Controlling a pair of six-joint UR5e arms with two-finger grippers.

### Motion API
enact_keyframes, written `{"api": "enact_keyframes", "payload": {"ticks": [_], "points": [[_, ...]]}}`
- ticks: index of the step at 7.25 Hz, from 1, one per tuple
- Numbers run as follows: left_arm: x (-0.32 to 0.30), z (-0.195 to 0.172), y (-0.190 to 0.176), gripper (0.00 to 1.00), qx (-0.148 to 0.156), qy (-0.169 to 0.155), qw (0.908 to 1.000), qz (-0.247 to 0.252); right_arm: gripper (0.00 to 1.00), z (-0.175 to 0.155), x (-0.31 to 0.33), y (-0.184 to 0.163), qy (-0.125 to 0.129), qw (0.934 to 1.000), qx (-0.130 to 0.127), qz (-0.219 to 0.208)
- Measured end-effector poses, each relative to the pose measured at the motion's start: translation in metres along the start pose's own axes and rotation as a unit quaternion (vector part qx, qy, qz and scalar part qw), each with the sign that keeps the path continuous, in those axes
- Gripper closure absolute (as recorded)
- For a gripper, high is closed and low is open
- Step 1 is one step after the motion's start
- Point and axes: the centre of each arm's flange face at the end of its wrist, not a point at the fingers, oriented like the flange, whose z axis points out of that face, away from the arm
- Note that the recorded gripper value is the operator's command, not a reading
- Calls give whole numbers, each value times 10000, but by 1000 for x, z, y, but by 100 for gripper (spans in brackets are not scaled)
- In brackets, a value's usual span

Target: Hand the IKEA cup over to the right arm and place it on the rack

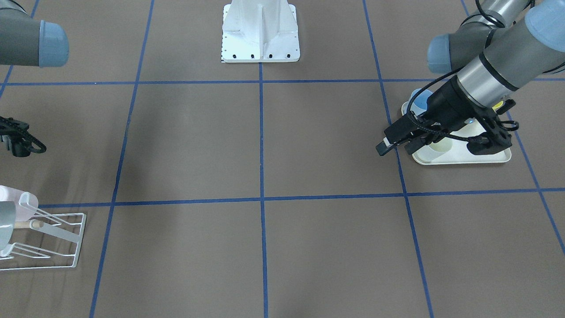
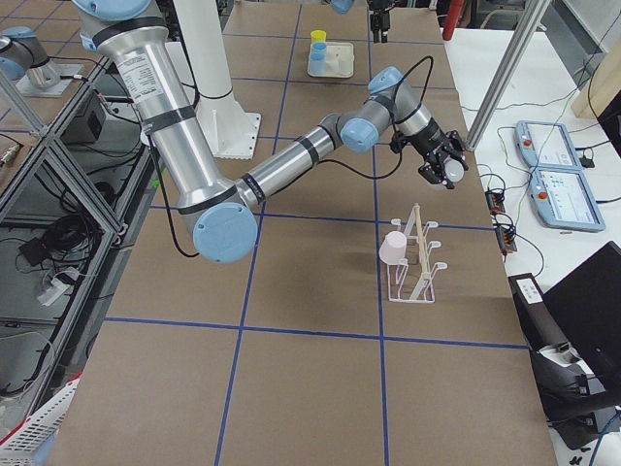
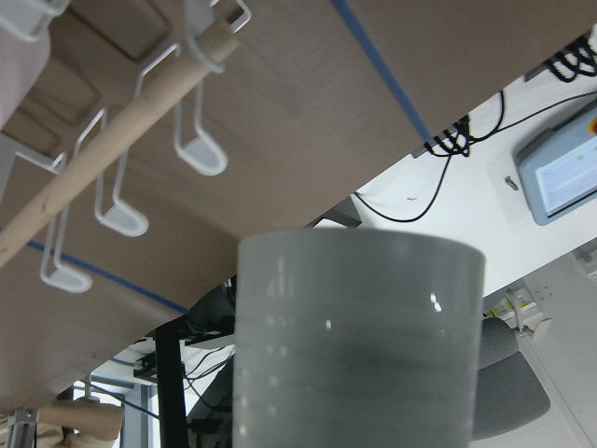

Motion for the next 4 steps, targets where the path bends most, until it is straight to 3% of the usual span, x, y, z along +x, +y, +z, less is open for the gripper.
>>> {"api": "enact_keyframes", "payload": {"ticks": [2,4], "points": [[0,0,0,0,14,0,10000,5,76,28,-23,7,-383,9974,-440,-423],[-1,1,0,0,20,-8,10000,-1,76,51,-42,9,-463,9940,-827,-545]]}}
